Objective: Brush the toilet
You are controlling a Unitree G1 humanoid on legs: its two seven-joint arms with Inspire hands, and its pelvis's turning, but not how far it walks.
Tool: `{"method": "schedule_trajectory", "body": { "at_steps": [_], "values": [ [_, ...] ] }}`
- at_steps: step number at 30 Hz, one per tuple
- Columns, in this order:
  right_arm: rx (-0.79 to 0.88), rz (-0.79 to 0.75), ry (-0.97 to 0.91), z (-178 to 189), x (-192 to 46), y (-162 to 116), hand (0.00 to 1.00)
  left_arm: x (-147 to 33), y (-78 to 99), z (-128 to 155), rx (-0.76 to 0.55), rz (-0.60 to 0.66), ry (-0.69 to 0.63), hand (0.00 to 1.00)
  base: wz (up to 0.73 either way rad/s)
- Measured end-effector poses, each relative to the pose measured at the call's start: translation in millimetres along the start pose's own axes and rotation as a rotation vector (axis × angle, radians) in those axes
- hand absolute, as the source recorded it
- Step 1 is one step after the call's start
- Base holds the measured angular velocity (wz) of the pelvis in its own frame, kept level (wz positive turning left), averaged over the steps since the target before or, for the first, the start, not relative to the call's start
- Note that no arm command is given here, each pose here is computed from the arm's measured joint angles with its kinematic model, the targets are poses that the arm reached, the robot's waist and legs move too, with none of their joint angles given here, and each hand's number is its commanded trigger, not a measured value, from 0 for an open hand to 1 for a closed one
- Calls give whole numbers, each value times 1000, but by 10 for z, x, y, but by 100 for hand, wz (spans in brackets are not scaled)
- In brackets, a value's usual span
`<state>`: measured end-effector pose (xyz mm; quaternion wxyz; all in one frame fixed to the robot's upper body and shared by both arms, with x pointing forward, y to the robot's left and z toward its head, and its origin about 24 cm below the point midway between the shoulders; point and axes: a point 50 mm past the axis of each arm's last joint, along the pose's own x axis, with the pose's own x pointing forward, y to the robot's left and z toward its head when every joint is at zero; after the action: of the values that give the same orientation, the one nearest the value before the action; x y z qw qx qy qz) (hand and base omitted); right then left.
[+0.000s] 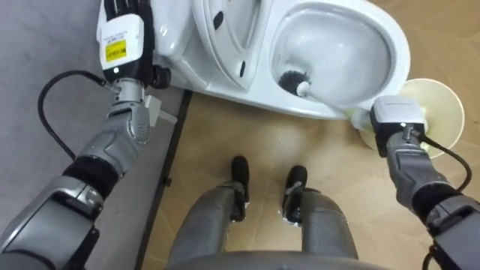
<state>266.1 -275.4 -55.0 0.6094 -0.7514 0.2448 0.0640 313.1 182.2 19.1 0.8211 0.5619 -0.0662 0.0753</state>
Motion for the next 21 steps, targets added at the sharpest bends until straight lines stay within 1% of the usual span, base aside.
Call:
{"method": "schedule_trajectory", "body": {
  "at_steps": [4,6,10,12,14,21],
  "values": [
    [40,-44,28,-69,121,-266,100,81,48,103,30,20,-54,0,-5],
    [69,-81,43,-83,192,-455,100,145,102,152,27,50,-70,0,-2],
    [78,-136,58,-148,253,-678,100,233,194,207,31,93,-98,0,9],
    [114,-184,68,-197,292,-867,100,286,268,248,34,132,-117,0,7],
    [123,-219,76,-222,312,-985,100,328,322,269,31,156,-119,0,9],
    [56,-301,67,-308,327,-1177,100,376,401,235,63,171,-134,0,8]
  ]
}}
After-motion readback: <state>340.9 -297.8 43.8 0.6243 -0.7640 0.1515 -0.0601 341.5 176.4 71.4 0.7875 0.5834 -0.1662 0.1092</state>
